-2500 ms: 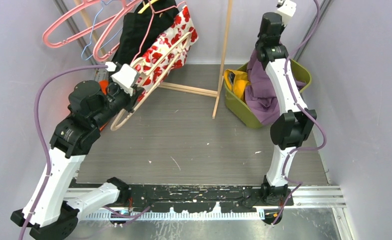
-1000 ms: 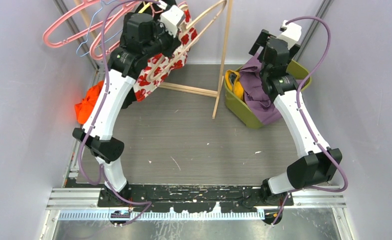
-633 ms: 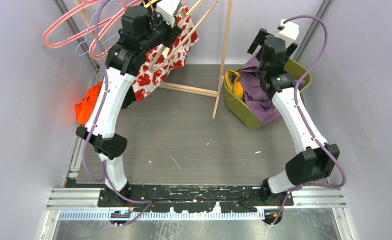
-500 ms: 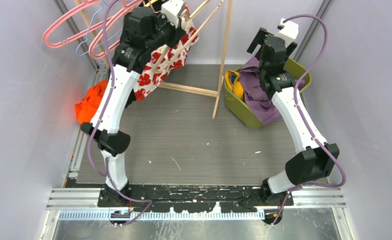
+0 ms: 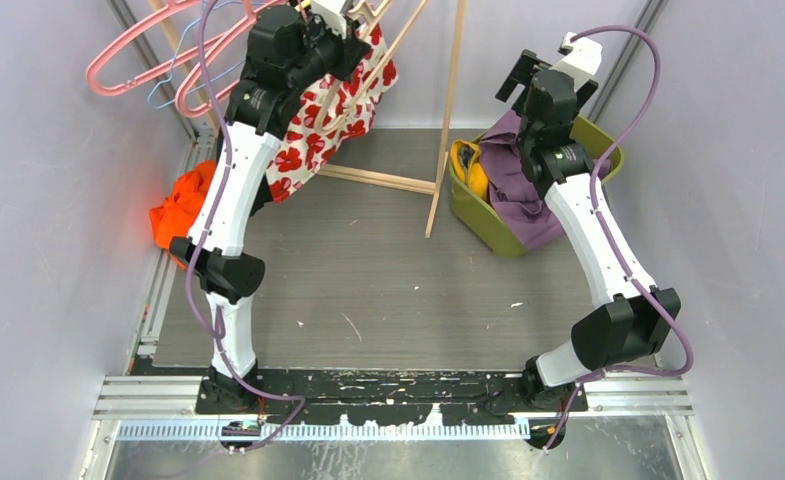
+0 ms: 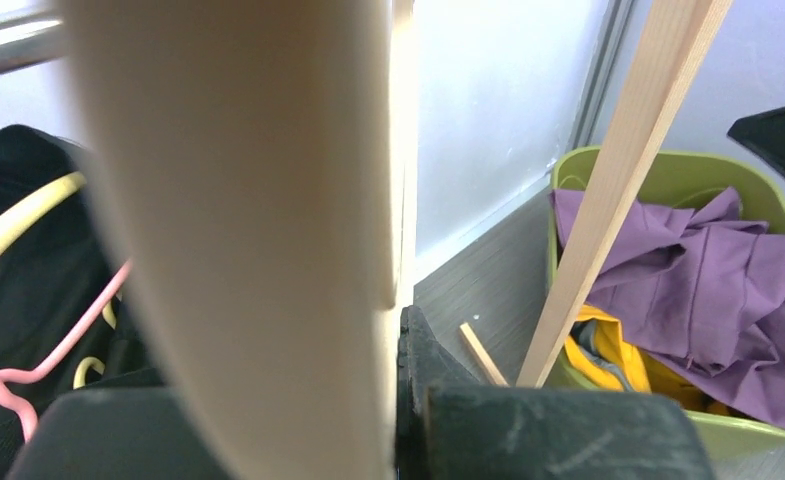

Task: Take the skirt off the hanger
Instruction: Place the hanger at the clothesline.

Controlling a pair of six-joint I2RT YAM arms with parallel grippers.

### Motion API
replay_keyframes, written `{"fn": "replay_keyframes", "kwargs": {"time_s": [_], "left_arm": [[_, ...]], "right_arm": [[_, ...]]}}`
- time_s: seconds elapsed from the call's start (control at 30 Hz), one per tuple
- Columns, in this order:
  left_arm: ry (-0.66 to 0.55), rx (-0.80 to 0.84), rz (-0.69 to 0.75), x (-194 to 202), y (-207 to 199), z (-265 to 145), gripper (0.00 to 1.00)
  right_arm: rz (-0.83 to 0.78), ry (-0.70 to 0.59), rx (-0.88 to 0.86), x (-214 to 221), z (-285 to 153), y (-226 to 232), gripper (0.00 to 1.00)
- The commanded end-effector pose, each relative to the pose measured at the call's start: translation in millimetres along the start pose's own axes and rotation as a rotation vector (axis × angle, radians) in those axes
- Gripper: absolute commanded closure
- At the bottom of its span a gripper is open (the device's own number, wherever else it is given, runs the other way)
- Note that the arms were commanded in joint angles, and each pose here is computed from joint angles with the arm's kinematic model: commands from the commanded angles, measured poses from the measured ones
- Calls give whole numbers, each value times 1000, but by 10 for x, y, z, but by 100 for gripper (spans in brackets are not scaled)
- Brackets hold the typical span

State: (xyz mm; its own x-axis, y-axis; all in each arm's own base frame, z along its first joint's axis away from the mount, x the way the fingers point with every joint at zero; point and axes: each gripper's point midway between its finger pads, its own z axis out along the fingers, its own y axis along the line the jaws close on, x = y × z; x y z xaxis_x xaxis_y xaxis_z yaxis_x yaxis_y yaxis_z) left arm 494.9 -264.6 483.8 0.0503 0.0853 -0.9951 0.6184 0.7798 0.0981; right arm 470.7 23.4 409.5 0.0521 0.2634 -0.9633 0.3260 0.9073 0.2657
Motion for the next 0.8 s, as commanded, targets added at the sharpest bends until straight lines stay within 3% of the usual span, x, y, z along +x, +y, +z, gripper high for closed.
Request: {"fn": "replay_keyframes", "kwargs": {"time_s": [0.0, 0.77], "left_arm": [[-184, 30, -14, -553, -22, -71, 100], [-246, 62, -158, -471, 111, 198, 100]], "right_arm": [[53, -99, -26, -415, -85, 69, 7], [59, -116, -25, -510, -150, 43, 7]]}}
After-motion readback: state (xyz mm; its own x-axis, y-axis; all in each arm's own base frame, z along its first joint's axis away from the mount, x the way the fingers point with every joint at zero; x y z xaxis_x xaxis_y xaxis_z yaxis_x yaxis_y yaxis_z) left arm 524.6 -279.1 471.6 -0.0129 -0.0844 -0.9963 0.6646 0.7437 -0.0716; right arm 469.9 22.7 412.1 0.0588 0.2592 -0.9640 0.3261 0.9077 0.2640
